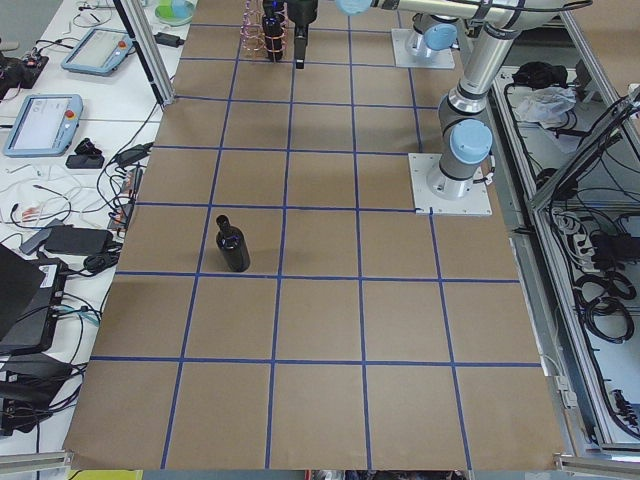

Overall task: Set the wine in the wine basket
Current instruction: 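Move the left gripper toward the black wine bottle lying at the table edge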

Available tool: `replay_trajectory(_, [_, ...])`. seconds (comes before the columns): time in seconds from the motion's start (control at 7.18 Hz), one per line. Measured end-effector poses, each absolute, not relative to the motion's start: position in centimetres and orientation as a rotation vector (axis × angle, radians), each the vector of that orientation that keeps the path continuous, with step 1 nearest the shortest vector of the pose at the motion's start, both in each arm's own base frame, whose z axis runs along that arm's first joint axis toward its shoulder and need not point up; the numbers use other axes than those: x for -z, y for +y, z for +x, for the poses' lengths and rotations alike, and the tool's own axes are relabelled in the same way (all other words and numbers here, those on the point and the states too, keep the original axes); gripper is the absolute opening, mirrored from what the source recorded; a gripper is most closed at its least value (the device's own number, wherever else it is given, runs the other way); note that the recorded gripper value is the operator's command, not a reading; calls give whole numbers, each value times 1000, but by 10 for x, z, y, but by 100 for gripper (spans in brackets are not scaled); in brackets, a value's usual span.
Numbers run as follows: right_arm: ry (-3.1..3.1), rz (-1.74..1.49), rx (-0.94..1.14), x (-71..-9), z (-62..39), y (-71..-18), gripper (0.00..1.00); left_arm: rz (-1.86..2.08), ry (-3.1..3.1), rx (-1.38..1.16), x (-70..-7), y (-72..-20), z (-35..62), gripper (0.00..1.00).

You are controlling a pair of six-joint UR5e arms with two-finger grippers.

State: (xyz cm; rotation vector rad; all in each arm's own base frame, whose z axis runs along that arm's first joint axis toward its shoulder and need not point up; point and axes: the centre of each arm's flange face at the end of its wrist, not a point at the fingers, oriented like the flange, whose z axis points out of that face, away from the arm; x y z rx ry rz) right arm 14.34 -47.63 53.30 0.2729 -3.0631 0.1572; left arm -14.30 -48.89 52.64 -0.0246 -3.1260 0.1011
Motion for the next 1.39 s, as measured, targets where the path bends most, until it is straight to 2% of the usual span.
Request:
replay_trajectory(0.56, [-3067, 270, -159, -533, 144, -476, 100, 97, -3133, -85, -523, -500, -94, 100])
replay_trajectory(0.98, [-3067, 260, -160, -533, 144, -476, 100, 146, -3127, -70, -519, -516, 45, 100])
replay_trajectory(1.39, [-3065, 262, -159, -533, 143, -476, 100, 176, -3153, -114, -513, -553, 128, 100])
